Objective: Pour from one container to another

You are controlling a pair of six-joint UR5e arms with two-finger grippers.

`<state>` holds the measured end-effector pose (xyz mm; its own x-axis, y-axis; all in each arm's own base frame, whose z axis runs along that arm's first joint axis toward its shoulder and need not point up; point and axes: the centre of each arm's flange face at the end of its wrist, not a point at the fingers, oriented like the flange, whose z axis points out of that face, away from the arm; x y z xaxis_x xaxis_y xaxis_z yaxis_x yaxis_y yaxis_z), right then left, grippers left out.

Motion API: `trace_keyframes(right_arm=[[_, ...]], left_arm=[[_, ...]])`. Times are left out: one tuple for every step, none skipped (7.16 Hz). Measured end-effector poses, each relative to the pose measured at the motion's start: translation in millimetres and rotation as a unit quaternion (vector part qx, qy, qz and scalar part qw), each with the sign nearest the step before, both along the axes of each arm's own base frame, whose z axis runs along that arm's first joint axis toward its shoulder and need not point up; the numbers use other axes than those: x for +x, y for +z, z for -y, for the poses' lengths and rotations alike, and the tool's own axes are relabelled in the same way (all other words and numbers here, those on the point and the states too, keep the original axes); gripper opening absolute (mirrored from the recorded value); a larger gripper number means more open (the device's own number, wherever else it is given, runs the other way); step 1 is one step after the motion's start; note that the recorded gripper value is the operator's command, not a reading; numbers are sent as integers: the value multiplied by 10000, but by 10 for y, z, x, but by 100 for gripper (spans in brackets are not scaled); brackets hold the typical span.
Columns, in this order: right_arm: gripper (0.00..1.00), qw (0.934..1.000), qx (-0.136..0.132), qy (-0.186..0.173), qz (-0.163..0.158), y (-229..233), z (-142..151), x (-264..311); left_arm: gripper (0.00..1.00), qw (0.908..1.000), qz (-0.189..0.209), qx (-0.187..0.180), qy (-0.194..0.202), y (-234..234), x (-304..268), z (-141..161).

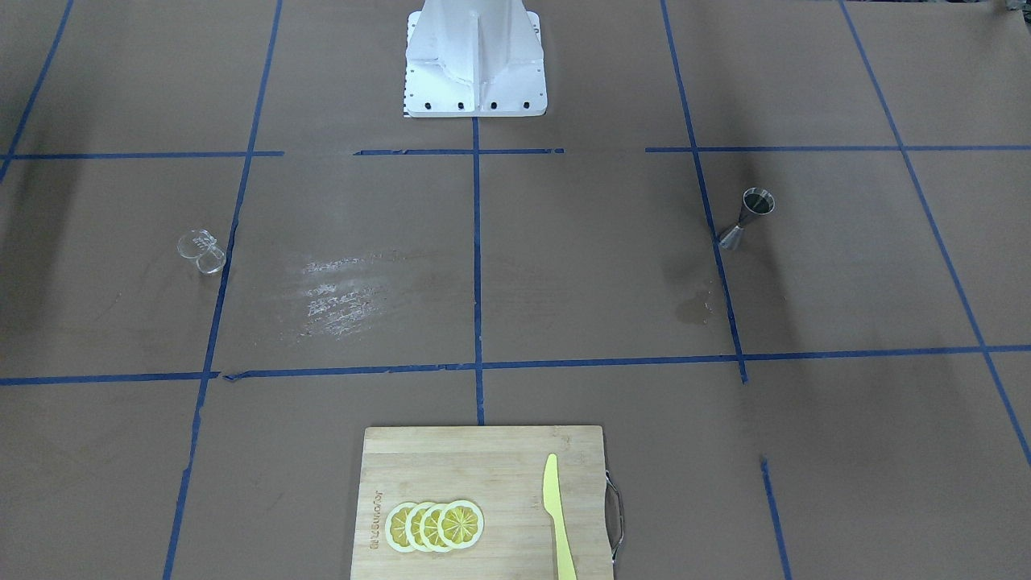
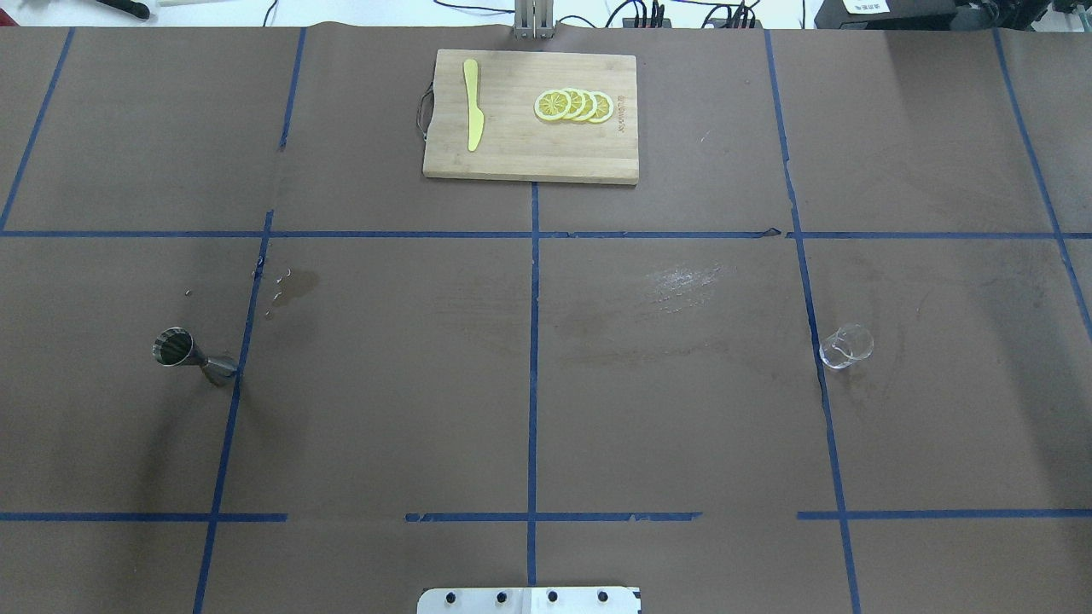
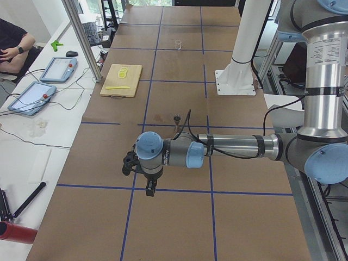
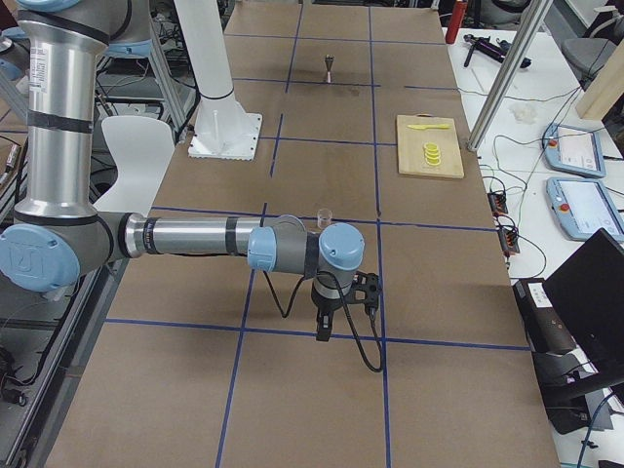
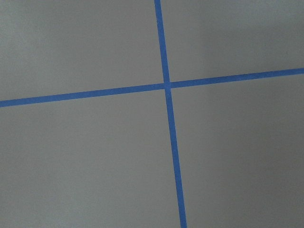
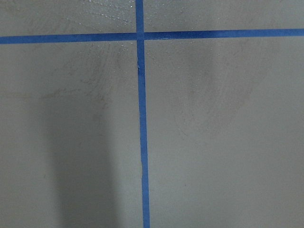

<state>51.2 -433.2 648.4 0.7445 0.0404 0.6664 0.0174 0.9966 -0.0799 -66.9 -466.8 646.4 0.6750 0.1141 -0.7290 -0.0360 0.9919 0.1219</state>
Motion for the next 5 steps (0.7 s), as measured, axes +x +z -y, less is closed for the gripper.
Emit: trace_keyframes(right_arm=[[100, 10000, -1, 0, 3, 0, -3, 0], [100, 10000, 7, 0, 5, -8, -2, 0], [100, 10000, 17, 0, 8, -17, -1, -1], [100, 10000, 21, 0, 11, -22, 0, -2], [100, 10000, 28, 0, 15, -29, 1, -2]], left_arm=[[100, 10000, 0, -10, -1, 3, 1, -1], [100, 10000, 0, -19, -1, 5, 2, -2], [100, 10000, 0, -23, -1, 6, 2, -2], [100, 10000, 2, -26, -1, 7, 2, -3], [100, 10000, 5, -33, -2, 11, 1, -3]])
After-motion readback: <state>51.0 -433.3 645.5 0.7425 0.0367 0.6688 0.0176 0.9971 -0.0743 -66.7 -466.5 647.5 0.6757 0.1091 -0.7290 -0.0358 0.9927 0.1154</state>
